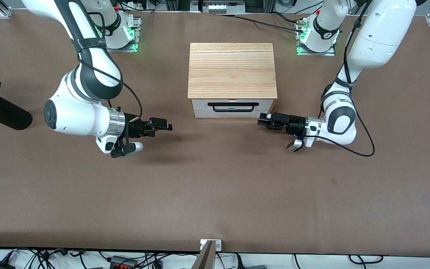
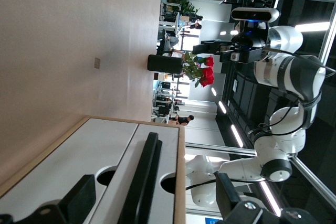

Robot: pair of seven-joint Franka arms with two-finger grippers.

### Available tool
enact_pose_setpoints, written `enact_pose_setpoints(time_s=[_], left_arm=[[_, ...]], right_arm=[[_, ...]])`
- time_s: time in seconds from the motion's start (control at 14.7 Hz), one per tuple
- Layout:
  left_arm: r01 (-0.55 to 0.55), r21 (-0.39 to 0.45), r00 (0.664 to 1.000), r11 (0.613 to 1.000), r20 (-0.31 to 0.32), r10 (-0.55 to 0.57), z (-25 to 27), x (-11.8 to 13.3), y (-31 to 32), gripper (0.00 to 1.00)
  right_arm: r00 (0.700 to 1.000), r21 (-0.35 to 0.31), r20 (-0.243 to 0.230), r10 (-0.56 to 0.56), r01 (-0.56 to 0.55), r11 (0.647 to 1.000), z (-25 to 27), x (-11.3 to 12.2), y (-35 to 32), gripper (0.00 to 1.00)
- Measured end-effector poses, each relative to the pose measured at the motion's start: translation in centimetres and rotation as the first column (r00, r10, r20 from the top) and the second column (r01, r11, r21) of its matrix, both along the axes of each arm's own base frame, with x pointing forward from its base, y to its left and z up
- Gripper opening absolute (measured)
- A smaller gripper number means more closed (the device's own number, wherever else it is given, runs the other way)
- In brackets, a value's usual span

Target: Pull top drawer with both arms simultaneously

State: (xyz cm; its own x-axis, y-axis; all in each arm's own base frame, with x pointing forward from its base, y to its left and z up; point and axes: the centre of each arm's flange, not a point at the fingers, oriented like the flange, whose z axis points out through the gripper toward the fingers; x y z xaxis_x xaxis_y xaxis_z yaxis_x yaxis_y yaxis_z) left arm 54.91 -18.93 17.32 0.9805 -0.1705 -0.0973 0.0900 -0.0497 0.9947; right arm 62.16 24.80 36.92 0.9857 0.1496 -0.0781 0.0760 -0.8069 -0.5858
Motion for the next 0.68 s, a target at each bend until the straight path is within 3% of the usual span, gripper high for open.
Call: enact_pose_setpoints(time_s=[0.14,0.2,0.27,0.41,0.61,0.68], left_arm=[[0.003,-0.002,1.0,1.0,0.006,-0.003,-0.4,-0.5,-0.2,0.96],[0.007,-0.01,1.0,1.0,0.018,-0.007,-0.6,-0.9,-0.5,0.87],[0.007,-0.019,1.0,1.0,0.029,-0.006,-0.9,-1.3,-0.9,0.87],[0.001,-0.038,0.999,0.999,0.036,0.0,-1.4,-2.2,-1.5,0.78],[0.005,-0.053,0.999,0.999,0.039,-0.003,-2.0,-3.3,-2.2,0.74],[0.006,-0.054,0.999,0.999,0.041,-0.004,-2.1,-3.5,-2.2,0.66]], right_arm=[[1.0,0.0,0.0,0.0,0.0,1.0,0.0,0.0,0.0,1.0],[1.0,0.0,0.0,0.0,0.0,1.0,0.0,0.0,0.0,1.0],[1.0,0.015,-0.017,0.0,0.0,1.0,-0.7,-0.2,0.7,1.0],[0.998,0.018,-0.055,0.024,-0.023,1.0,-4.8,-1.0,4.7,1.0],[0.995,0.024,-0.098,0.025,-0.023,0.999,-10.1,-1.7,8.2,1.0],[0.994,0.039,-0.108,0.015,-0.011,0.999,-10.5,-1.5,8.4,1.0]])
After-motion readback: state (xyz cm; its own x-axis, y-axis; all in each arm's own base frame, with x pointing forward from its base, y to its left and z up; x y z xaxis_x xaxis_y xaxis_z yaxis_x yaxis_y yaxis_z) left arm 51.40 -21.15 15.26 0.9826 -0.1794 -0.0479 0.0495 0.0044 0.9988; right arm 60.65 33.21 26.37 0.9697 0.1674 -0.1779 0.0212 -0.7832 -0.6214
